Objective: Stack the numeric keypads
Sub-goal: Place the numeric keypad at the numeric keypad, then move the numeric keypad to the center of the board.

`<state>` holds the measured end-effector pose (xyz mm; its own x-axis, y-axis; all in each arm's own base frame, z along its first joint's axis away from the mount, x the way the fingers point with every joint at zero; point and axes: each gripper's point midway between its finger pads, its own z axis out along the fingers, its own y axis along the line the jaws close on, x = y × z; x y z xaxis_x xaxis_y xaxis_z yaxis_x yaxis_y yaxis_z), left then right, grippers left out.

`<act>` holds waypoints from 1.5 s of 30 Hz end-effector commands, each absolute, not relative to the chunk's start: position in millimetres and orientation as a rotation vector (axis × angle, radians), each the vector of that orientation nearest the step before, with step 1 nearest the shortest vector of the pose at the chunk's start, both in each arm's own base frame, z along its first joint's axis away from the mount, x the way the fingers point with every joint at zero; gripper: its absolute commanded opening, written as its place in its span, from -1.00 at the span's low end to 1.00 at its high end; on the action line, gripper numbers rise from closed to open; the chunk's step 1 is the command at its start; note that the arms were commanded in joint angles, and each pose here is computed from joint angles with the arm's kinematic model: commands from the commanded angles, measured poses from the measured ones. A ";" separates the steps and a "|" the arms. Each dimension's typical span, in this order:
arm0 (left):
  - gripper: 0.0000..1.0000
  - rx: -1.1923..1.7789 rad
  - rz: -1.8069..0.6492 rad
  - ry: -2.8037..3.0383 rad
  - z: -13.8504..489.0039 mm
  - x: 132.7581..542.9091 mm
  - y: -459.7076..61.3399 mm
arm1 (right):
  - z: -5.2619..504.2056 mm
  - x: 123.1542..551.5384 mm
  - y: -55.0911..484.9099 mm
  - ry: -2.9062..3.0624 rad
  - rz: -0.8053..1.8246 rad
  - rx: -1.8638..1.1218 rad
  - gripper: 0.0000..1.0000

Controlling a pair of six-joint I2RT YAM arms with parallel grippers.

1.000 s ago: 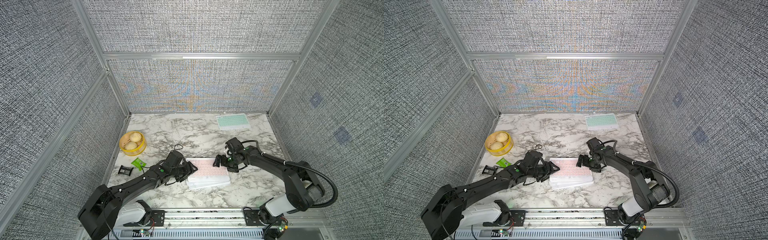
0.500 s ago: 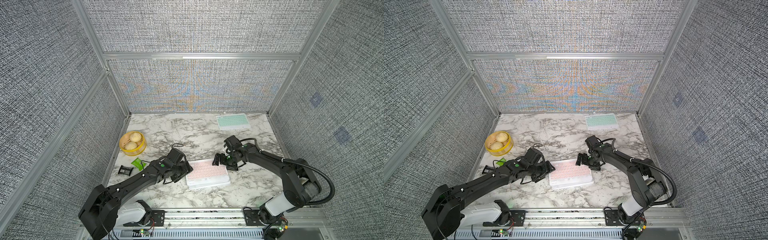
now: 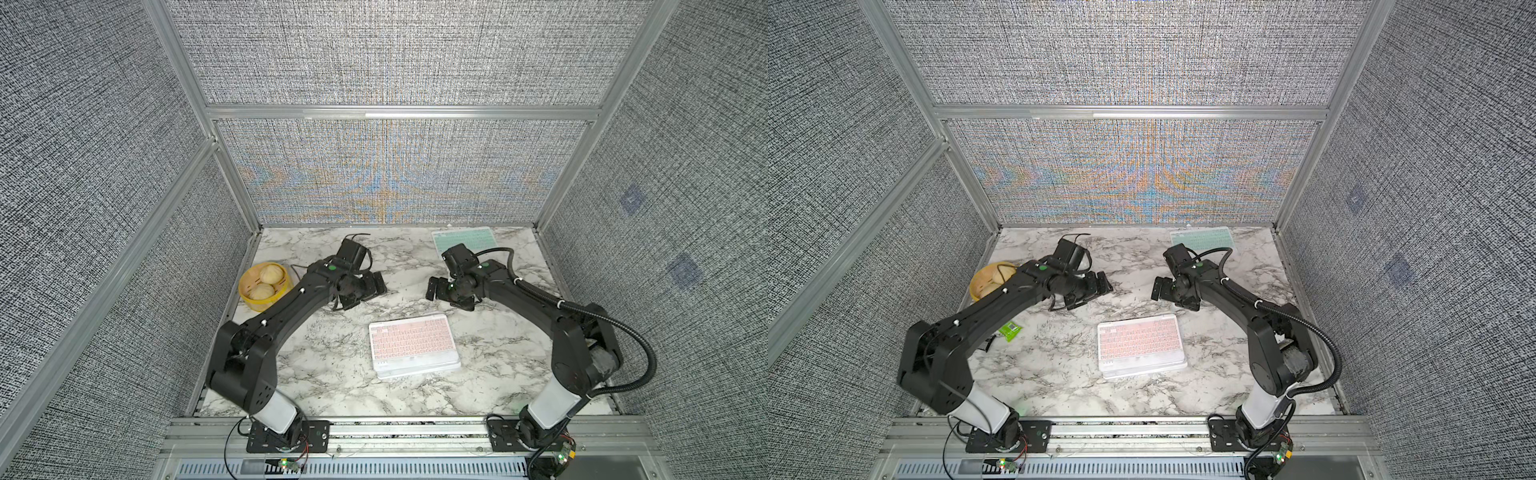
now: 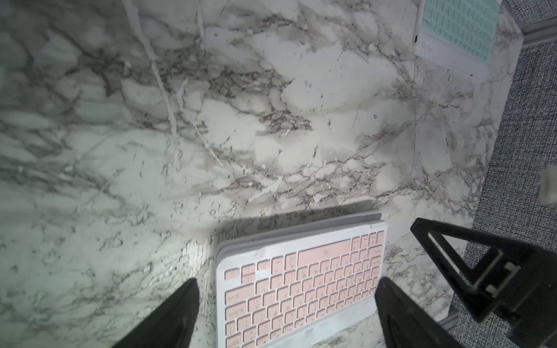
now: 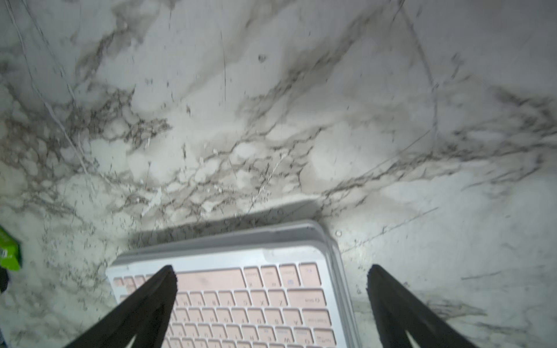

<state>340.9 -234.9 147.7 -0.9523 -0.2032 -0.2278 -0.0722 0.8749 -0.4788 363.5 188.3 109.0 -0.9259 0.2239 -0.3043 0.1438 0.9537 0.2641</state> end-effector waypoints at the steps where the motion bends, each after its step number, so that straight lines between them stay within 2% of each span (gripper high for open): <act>1: 0.87 0.004 -0.709 2.821 146.1 353.7 -247.3 | 114.4 388.6 171.8 2.719 0.219 0.335 0.98; 10: 0.94 0.060 -0.891 2.832 133.8 432.1 -303.3 | 133.8 484.2 132.7 2.607 0.253 0.414 0.98; 20: 0.98 -0.272 -1.185 2.671 112.4 535.4 -329.5 | 125.8 597.1 40.9 2.425 0.481 0.595 0.98; 27: 0.98 -0.533 -1.299 2.566 89.9 573.3 -325.8 | 97.9 653.7 -9.6 2.317 0.586 0.674 0.98; 37: 0.98 -0.710 -1.312 2.556 66.3 580.1 -326.1 | 65.2 682.7 -61.0 2.208 0.606 0.812 0.98; 40: 0.98 -0.732 -1.305 2.553 64.2 581.6 -324.5 | 48.9 682.2 -50.1 2.262 0.682 0.813 0.98; 45: 0.97 -0.754 -1.286 2.556 59.5 582.4 -322.5 | 22.4 672.2 2.7 2.359 0.866 0.800 0.98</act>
<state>579.6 -323.4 64.6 -0.8646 -0.4989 0.0592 -0.3434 0.5010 -0.7944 696.3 -39.5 54.8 -0.5983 0.6801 -0.4236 0.3015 0.6809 0.6674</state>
